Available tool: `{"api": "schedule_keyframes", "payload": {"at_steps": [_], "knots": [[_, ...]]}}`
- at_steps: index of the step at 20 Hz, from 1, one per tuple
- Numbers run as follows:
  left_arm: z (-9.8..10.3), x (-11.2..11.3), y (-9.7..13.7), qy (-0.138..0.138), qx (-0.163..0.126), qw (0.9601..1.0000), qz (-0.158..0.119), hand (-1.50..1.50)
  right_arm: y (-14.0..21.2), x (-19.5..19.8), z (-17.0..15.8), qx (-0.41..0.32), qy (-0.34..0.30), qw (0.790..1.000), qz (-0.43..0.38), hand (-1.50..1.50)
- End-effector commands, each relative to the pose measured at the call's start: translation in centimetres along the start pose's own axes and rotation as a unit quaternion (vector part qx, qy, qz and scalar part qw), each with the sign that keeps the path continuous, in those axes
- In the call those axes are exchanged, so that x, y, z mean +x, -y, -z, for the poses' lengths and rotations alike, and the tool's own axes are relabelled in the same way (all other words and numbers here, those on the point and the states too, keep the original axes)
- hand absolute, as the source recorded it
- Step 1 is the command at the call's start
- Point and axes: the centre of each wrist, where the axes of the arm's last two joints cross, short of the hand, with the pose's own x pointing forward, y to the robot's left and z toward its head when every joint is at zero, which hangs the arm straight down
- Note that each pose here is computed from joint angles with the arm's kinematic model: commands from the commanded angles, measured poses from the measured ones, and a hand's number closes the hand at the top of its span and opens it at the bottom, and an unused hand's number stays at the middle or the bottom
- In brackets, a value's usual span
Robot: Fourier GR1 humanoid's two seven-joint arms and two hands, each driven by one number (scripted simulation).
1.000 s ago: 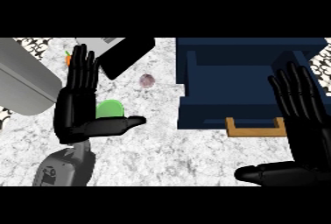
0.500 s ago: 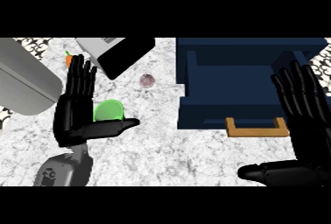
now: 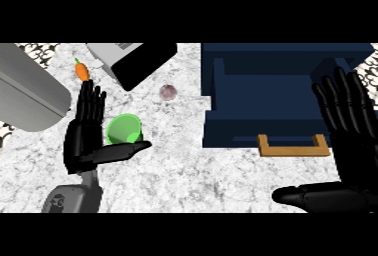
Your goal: Pick up the cup, place it into the drawer and close the drawer
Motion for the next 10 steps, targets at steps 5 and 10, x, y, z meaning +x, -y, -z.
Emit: {"api": "schedule_keyframes", "payload": {"at_steps": [5, 10], "knots": [[-2.2, -4.9, -2.8, -0.016, 0.022, 0.9995, 0.018, -1.50, 0.2, -0.6, 0.7, 0.005, 0.002, 1.000, -0.001, -1.50], [-1.7, -6.5, -2.5, -0.034, 0.029, 0.9989, 0.010, -1.50, 1.1, -0.5, 0.2, 0.006, -0.006, 1.000, 0.005, -1.50]]}}
